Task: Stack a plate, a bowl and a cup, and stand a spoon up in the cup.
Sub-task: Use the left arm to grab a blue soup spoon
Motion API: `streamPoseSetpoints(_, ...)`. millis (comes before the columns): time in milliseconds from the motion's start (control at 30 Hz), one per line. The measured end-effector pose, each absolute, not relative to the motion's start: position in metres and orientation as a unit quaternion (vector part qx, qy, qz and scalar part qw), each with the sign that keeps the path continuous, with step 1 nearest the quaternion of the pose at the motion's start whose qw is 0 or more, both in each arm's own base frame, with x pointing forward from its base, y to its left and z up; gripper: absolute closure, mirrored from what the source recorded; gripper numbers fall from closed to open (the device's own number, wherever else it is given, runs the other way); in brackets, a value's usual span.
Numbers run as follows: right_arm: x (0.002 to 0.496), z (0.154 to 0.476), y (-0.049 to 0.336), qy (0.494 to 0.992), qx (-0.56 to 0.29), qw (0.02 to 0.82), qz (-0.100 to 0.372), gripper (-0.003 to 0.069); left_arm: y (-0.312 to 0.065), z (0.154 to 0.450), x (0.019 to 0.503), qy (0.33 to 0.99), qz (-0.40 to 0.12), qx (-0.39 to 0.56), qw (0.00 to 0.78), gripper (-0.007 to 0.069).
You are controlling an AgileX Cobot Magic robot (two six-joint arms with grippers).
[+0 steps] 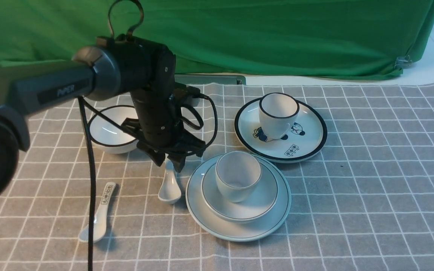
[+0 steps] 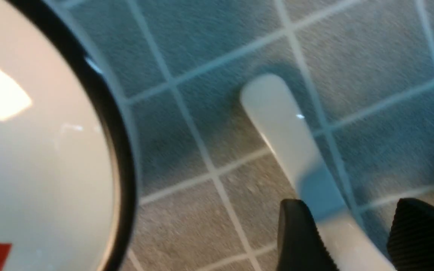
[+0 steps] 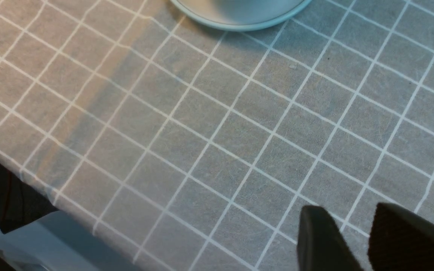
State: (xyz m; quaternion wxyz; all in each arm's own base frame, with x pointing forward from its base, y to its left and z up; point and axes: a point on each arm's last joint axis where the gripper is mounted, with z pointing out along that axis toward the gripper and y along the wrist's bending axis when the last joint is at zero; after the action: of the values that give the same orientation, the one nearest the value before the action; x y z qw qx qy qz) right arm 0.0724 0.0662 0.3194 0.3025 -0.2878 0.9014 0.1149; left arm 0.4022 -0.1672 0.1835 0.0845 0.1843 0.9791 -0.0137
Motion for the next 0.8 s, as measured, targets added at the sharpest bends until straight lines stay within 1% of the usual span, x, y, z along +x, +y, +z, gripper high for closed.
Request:
streamPoseSetpoints(133,0.072,0.319,0.066,0.902,-0.287,0.302,0.115,0.0419,-0.168,0.177,0.406,0.980,-0.013,0.177,0.091,0.0300)
streamPoseSetpoints(400,0.072,0.319,0.066,0.903,-0.287,0.300,0.114,0.0419,-0.169,0.160,0.409,0.984,-0.010,0.161,0.080,0.0298)
streamPoseSetpoints(600,0.071,0.318,0.065,0.906,-0.288,0.291,0.108,0.0419,-0.169,0.159,0.409,0.986,-0.010,0.145,0.077,0.0303)
streamPoseSetpoints(667,0.071,0.317,0.064,0.907,-0.288,0.287,0.106,0.0419,-0.169,0.159,0.408,0.986,-0.011,0.148,0.075,0.0324)
streamPoseSetpoints(700,0.070,0.317,0.064,0.908,-0.288,0.285,0.105,0.0419,-0.169,0.159,0.408,0.986,-0.011,0.150,0.074,0.0350)
streamPoseSetpoints(800,0.069,0.316,0.062,0.912,-0.288,0.276,0.099,0.0419,-0.165,0.159,0.408,0.986,-0.028,0.153,0.062,0.0500)
